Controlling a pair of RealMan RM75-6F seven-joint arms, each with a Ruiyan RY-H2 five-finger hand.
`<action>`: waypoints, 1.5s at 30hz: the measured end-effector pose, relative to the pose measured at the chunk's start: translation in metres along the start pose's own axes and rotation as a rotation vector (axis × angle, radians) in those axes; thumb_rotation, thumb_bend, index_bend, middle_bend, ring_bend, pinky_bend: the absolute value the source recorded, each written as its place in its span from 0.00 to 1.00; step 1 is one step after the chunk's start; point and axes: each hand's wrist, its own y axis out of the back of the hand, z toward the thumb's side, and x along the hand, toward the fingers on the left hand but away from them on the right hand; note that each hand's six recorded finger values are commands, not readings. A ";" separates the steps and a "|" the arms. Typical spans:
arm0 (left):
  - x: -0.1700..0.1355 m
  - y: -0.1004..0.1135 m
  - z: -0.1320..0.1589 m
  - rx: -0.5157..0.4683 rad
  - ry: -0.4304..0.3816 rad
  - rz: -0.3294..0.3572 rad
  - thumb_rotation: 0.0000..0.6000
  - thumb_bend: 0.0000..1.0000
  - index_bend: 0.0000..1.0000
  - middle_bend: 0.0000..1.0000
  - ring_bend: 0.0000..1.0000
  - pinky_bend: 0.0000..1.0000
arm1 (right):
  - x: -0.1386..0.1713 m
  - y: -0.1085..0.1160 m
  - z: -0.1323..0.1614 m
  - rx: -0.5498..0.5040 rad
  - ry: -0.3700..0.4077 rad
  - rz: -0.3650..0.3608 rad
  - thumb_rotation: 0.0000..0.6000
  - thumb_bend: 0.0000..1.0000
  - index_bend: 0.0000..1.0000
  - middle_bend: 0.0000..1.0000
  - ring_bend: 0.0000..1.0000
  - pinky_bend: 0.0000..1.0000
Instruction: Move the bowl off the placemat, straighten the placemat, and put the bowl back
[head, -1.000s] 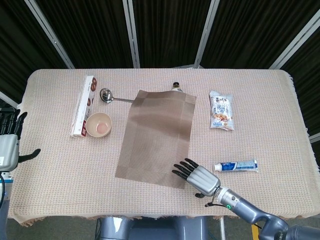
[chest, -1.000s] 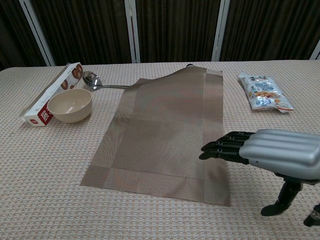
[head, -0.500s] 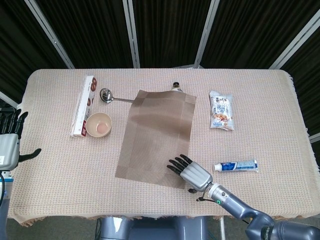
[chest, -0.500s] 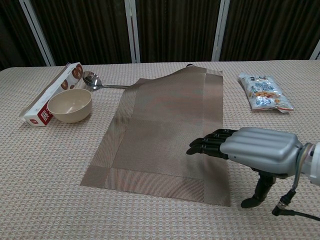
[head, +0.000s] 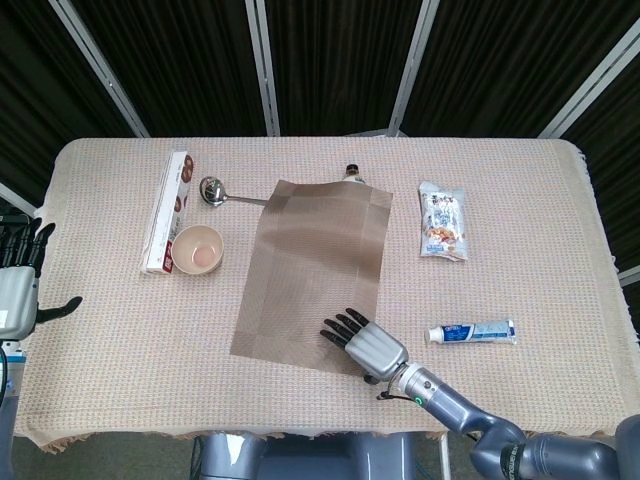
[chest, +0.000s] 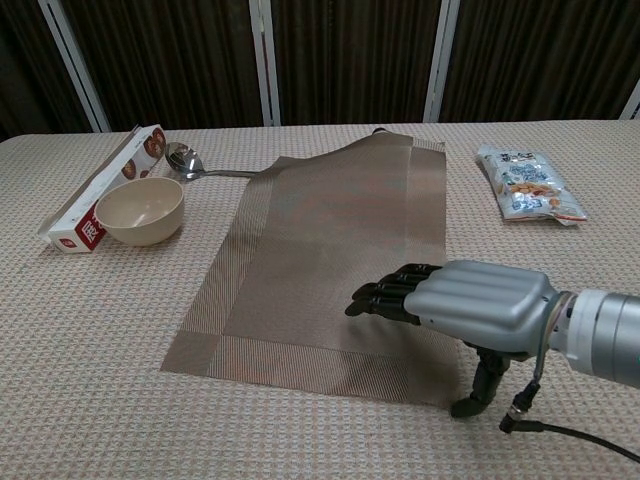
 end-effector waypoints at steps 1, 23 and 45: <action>0.000 0.000 0.000 -0.001 0.000 -0.001 1.00 0.00 0.00 0.00 0.00 0.00 | -0.001 0.000 0.000 0.003 -0.002 0.000 1.00 0.00 0.03 0.00 0.00 0.00; 0.000 -0.002 -0.001 -0.008 -0.007 -0.012 1.00 0.00 0.00 0.00 0.00 0.00 | -0.013 0.019 -0.013 -0.057 -0.066 -0.042 1.00 0.29 0.16 0.00 0.00 0.00; -0.004 -0.004 0.001 -0.009 -0.015 -0.021 1.00 0.00 0.00 0.00 0.00 0.00 | 0.013 0.022 -0.006 -0.020 -0.021 -0.101 1.00 0.45 0.76 0.00 0.00 0.00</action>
